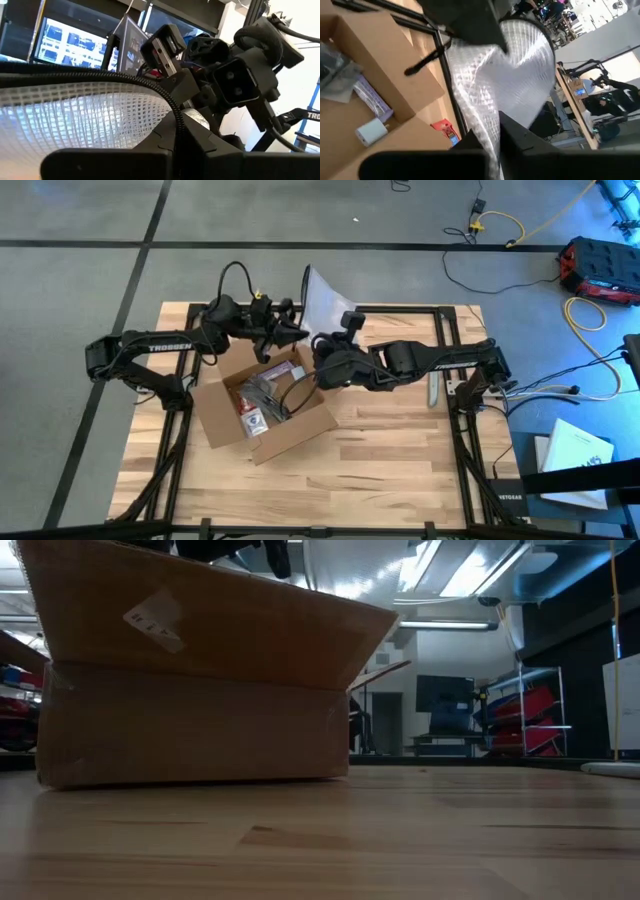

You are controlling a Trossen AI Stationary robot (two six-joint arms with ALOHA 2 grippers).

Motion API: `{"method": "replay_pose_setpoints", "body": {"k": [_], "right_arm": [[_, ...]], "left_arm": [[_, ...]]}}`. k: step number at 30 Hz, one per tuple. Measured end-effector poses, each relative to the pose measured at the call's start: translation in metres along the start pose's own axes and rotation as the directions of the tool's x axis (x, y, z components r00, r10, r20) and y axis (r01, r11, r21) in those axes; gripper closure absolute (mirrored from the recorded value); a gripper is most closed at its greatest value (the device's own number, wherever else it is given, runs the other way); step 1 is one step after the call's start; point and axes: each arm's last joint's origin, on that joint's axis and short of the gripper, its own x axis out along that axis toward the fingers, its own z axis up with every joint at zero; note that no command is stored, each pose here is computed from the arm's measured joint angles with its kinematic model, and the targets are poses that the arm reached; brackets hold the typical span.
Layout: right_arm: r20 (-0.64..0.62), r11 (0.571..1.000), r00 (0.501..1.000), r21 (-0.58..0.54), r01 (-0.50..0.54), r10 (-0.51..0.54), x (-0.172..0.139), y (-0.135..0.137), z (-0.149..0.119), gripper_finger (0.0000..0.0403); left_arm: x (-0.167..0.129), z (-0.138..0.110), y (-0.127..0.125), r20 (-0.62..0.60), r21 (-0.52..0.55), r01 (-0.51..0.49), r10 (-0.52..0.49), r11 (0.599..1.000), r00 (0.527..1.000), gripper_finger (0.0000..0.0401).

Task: Unpack boxes
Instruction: Close the transparent zip bag

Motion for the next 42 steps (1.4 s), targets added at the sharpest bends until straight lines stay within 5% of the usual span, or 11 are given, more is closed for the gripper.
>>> {"method": "replay_pose_setpoints", "body": {"k": [6, 12, 20, 25, 32, 42], "right_arm": [[0.056, 0.985, 0.984, -0.051, -0.164, 0.167, 0.0, 0.005, 0.003, 0.0369], [0.074, 0.965, 0.97, -0.145, -0.219, 0.231, 0.0, 0.007, 0.004, 0.028], [0.027, 0.968, 0.999, -0.246, -0.038, 0.046, 0.002, 0.003, 0.003, 0.0146], [-0.013, 0.956, 0.991, -0.265, 0.125, -0.133, 0.002, -0.002, 0.002, 0.0098], [-0.014, 0.942, 0.984, -0.293, 0.163, -0.175, -0.001, -0.002, 0.003, 0.0107], [0.045, 0.932, 0.996, -0.352, 0.086, -0.074, -0.009, 0.008, 0.008, 0.0188]], "left_arm": [[0.0, 0.0, 0.0, 0.0, -0.021, 0.002, -0.002, 1.0, 1.0, 0.0401], [0.0, -0.001, 0.0, -0.009, -0.055, -0.01, 0.009, 0.998, 1.0, 0.0401], [0.0, -0.004, 0.005, -0.01, -0.205, -0.123, 0.124, 0.971, 0.992, 0.0401], [-0.001, -0.006, 0.009, -0.006, -0.342, -0.204, 0.215, 0.917, 0.977, 0.0401], [-0.002, -0.007, 0.011, -0.001, -0.483, -0.241, 0.275, 0.842, 0.962, 0.0401], [-0.003, -0.007, 0.014, 0.035, -0.677, -0.256, 0.378, 0.69, 0.925, 0.0401]]}}
